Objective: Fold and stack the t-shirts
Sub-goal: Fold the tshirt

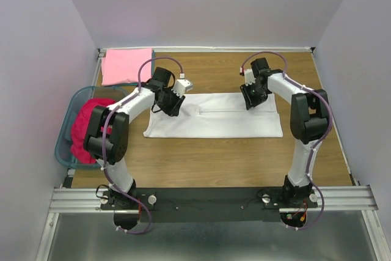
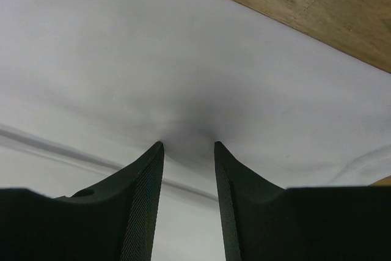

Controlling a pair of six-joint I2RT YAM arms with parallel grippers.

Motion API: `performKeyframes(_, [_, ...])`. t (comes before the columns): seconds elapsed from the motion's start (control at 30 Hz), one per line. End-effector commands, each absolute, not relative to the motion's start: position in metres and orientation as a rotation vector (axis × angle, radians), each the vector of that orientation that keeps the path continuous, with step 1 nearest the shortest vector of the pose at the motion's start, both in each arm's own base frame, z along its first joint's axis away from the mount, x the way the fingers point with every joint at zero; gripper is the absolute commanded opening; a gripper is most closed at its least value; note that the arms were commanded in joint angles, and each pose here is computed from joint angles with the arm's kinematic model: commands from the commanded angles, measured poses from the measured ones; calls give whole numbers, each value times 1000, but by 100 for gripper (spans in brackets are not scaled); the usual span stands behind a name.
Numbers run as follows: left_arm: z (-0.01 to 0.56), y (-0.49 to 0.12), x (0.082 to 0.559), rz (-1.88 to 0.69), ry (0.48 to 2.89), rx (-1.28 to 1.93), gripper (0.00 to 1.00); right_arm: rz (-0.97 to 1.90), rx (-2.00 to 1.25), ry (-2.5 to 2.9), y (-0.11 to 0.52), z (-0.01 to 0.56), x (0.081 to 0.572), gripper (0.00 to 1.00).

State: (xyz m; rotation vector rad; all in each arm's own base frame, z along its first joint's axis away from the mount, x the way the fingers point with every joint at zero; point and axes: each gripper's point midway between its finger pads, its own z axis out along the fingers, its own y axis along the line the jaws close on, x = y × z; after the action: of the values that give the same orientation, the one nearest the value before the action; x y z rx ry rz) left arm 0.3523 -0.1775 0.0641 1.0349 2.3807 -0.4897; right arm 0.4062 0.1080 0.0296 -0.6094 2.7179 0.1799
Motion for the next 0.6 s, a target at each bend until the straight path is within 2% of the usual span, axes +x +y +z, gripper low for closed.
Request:
performKeyframes(0.0, [44,-174,362,-391,2440,978,32,40,-616,2768,78,13,408,45])
performKeyframes(0.2, [14,-176,375,-361,2499,989,32,7,-631,2862,55,-5,373,43])
performKeyframes(0.27, [15,-178,400,-302,2476,987,31,71,-667,2912,55,-7,341,43])
performKeyframes(0.3, [-1,-177,407,-278,2504,1007,31,109,-681,2934,58,-7,328,42])
performKeyframes(0.33, [12,-183,433,-249,2448,1016,31,194,-691,2928,67,1,316,41])
performKeyframes(0.37, [-5,-181,444,-217,2476,1031,31,259,-735,2991,73,-2,285,41])
performKeyframes(0.47, [40,-196,512,-183,2358,1001,31,572,-832,2943,112,35,241,43])
performKeyframes(0.5, [40,-201,526,-202,2346,998,33,665,-833,2893,123,53,240,45])
performKeyframes(0.53, [84,-207,551,-209,2256,967,36,755,-807,2826,136,76,242,48])
performKeyframes(0.57, [99,-211,558,-223,2222,954,38,754,-785,2810,138,87,247,48])
